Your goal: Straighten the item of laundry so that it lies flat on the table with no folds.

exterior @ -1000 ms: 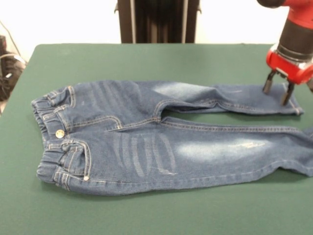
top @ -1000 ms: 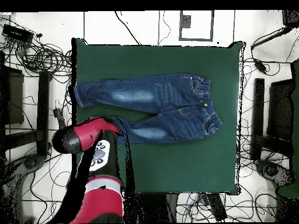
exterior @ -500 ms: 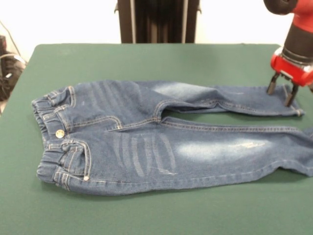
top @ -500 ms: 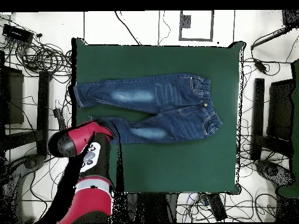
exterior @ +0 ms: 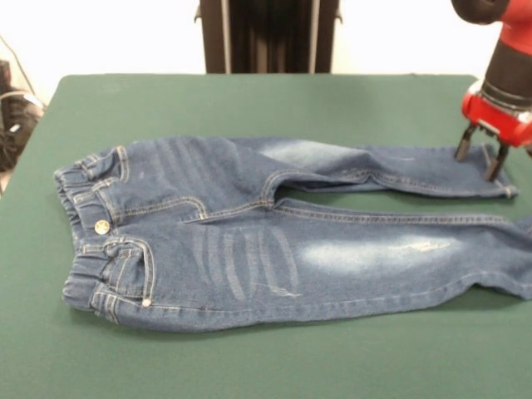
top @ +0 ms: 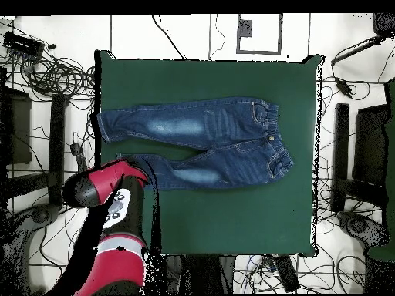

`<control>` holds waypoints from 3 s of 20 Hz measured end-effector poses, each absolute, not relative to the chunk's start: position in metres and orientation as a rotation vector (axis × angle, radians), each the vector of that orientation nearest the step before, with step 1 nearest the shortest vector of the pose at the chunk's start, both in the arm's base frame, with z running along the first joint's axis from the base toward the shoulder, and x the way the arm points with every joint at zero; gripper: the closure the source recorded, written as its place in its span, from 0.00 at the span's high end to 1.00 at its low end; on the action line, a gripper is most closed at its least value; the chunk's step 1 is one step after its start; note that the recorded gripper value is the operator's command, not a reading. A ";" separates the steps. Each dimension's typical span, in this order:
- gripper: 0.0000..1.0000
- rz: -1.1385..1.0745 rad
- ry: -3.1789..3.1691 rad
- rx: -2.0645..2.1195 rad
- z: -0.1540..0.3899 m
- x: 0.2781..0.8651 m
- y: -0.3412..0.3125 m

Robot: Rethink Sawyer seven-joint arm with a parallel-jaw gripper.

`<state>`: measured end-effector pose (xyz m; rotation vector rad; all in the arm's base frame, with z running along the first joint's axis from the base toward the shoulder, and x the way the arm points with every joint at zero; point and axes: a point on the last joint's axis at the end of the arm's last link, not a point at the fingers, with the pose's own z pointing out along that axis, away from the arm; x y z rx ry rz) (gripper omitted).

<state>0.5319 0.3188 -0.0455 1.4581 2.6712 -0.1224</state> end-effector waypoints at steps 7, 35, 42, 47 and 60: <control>1.00 -0.091 2.658 1.509 -0.044 0.538 0.335; 1.00 0.088 2.666 1.553 0.044 0.561 0.455; 1.00 0.115 2.613 1.621 0.104 0.606 0.429; 1.00 0.145 2.511 1.694 0.122 0.657 0.369; 1.00 0.069 2.294 1.899 0.111 0.733 0.141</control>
